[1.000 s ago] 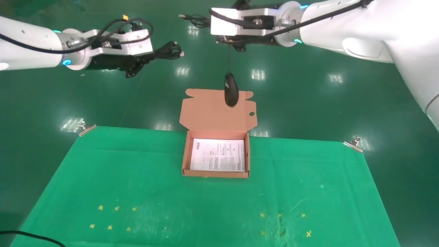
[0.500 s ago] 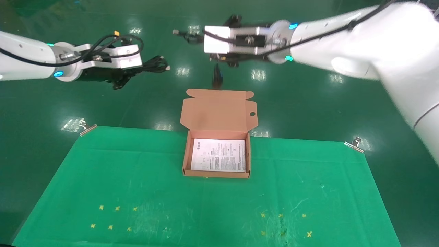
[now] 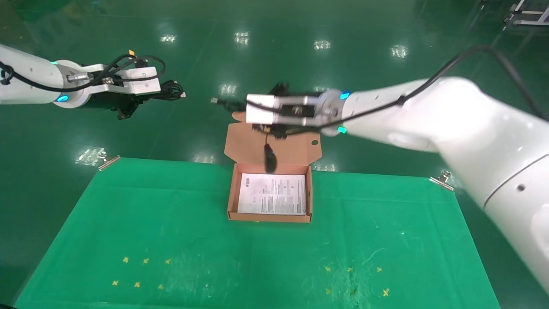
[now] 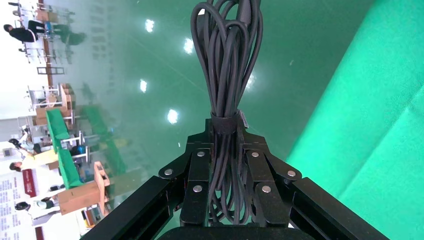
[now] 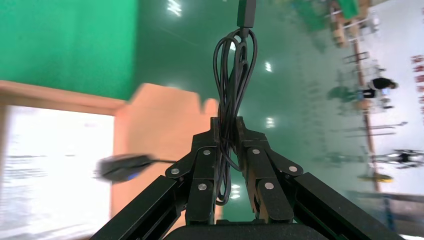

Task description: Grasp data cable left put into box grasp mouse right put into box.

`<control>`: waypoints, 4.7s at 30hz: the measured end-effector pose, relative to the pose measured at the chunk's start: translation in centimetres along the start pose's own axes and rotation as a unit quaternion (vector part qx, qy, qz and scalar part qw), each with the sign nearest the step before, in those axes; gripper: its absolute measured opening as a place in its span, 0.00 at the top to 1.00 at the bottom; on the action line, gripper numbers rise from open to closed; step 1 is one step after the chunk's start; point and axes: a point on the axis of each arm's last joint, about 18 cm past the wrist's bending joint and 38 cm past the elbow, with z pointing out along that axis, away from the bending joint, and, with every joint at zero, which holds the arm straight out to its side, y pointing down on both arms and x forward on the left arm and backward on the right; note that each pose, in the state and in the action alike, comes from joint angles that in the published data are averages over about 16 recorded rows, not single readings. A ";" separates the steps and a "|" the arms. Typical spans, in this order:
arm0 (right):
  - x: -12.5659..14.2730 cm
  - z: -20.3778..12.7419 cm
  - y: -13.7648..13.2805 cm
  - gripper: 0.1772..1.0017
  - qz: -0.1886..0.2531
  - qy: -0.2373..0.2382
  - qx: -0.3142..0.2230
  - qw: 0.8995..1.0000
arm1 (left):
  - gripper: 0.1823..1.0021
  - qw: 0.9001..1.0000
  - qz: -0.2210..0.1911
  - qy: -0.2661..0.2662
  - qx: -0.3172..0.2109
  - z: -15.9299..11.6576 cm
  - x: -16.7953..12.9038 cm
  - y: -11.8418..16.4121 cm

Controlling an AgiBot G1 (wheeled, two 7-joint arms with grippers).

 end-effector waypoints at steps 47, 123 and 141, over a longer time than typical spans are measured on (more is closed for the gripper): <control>-13.2 3.1 3.6 0.93 0.222 -0.062 -0.029 0.973 | 0.91 1.000 -0.001 -0.005 -0.004 -0.6 0.5 -0.2; -5.0 -16.5 10.3 0.00 0.138 0.029 -0.075 0.987 | 0.85 0.972 0.084 0.068 0.211 7.0 22.6 -16.0; -0.8 -18.4 8.8 0.00 0.058 0.044 -0.075 0.995 | 0.48 0.978 0.019 -0.043 0.202 5.7 11.9 -14.5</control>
